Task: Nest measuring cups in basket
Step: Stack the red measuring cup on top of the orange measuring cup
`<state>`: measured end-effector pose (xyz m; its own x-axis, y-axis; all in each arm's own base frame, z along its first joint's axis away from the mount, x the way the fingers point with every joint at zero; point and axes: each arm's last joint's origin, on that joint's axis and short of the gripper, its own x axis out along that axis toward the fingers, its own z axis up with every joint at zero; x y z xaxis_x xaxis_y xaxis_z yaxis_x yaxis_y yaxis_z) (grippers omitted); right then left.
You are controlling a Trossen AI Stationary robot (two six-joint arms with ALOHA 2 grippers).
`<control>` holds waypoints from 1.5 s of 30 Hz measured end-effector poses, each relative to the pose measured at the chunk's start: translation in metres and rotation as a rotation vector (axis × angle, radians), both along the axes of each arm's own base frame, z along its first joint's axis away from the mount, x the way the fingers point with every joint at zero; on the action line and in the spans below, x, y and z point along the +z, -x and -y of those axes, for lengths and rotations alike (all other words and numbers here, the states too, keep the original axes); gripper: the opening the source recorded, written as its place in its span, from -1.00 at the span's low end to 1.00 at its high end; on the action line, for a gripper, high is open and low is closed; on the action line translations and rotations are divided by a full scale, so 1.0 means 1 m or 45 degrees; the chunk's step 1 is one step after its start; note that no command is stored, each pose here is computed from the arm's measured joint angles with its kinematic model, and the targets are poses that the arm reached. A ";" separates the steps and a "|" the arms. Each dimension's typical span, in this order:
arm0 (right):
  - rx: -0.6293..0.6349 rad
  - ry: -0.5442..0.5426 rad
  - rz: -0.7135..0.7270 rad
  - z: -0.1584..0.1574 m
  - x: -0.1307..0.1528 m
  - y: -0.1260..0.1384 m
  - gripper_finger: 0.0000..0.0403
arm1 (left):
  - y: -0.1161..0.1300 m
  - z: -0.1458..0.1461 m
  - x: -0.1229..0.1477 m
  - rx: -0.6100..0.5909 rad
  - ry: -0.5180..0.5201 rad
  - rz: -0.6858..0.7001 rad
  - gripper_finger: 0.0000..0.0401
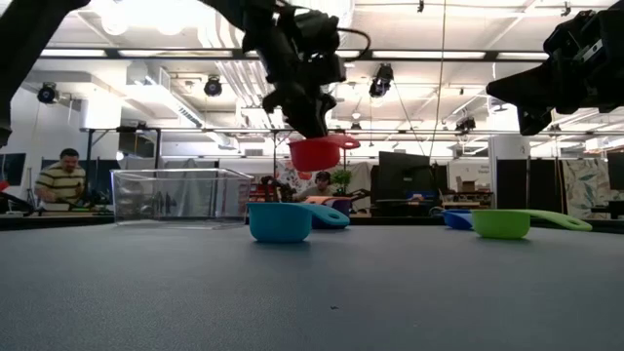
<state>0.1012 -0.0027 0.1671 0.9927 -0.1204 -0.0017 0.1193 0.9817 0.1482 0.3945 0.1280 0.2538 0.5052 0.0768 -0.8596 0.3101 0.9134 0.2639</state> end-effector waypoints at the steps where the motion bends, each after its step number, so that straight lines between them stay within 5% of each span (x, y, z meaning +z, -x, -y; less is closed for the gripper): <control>1: 0.000 0.000 0.000 0.000 0.000 0.000 -0.96 | 0.002 -0.008 0.000 -0.001 -0.004 0.013 -1.00; 16: 0.000 0.000 -0.001 0.000 0.000 0.000 -0.96 | 0.019 -0.106 -0.019 -0.071 -0.064 0.228 -1.00; 26: 0.000 0.000 -0.005 0.000 0.000 0.000 -0.96 | 0.004 -0.132 -0.048 -0.129 -0.072 0.170 -1.00; 35: 0.000 0.001 -0.007 0.000 -0.001 0.000 -0.96 | -0.016 -0.147 -0.047 -0.149 0.091 -0.060 -0.99; 45: 0.000 0.000 -0.007 0.000 0.000 0.000 -0.96 | -0.020 -0.155 -0.043 -0.052 0.128 -0.123 -0.67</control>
<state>0.1015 -0.0027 0.1666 0.9927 -0.1203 -0.0074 0.1200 0.9818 0.1472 0.4148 0.2825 0.2103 0.4206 -0.0313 -0.9067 0.3674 0.9197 0.1386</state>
